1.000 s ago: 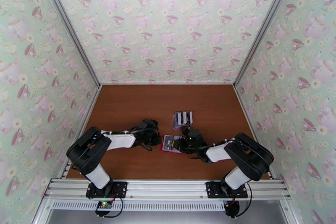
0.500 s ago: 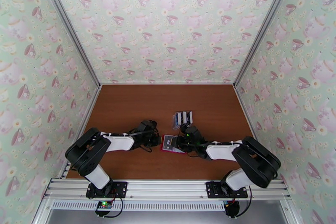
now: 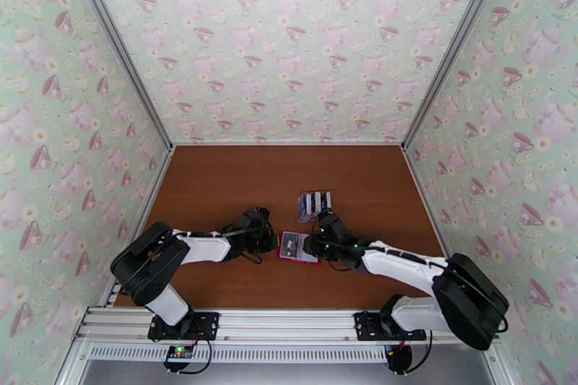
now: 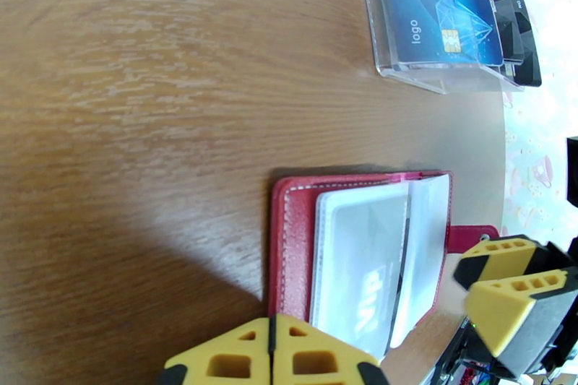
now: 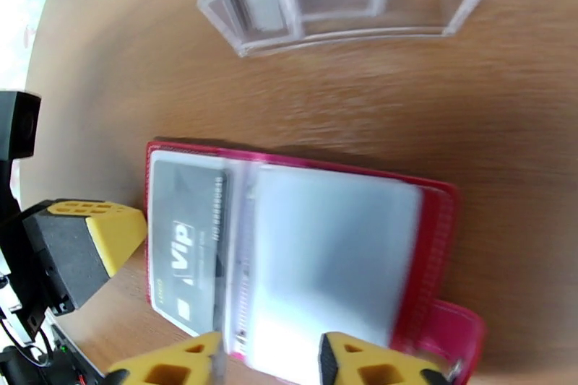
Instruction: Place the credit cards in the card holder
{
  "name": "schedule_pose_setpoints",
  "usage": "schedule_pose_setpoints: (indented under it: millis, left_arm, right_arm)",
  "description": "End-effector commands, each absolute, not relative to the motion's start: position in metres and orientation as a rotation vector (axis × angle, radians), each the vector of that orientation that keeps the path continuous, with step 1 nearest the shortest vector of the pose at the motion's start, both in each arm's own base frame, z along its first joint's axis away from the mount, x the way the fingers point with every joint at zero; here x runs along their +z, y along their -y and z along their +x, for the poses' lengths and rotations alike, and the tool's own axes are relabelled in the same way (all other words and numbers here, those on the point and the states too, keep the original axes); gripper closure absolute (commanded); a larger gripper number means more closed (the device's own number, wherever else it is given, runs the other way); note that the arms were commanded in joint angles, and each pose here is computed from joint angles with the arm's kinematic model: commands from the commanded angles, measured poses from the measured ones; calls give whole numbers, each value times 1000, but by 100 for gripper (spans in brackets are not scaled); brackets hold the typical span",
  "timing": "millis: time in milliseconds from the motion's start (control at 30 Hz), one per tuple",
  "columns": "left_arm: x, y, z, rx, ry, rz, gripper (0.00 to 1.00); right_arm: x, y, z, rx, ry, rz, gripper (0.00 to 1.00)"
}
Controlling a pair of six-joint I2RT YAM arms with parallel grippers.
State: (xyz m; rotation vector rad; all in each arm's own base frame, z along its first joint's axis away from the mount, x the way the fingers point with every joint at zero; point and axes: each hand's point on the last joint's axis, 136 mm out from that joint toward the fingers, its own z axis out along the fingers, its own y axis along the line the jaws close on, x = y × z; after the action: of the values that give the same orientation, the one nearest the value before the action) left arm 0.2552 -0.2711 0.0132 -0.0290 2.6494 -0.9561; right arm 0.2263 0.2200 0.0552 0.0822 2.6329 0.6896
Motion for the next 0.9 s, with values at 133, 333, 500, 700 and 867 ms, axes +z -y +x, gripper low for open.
schedule_pose_setpoints:
  millis: [133, 333, 500, 700, 867]
  left_arm:
    - [-41, 234, 202, -720, -2914, -90, 95]
    - [-37, 235, 199, -733, -2906, -81, 95]
    - [-36, 240, 197, -747, -2903, -72, 95]
    - [-36, 243, 194, -758, -2903, -74, 95]
    - [-37, 244, 192, -761, -2904, -76, 95]
  right_arm:
    - [78, -188, 230, 512, -2595, 61, 52]
    - [79, -167, 228, 468, -2588, 103, 50]
    - [60, -170, 225, 490, -2630, 90, 40]
    - [38, -180, 226, 529, -2668, 83, 39]
    - [30, -186, 228, 552, -2674, 76, 40]
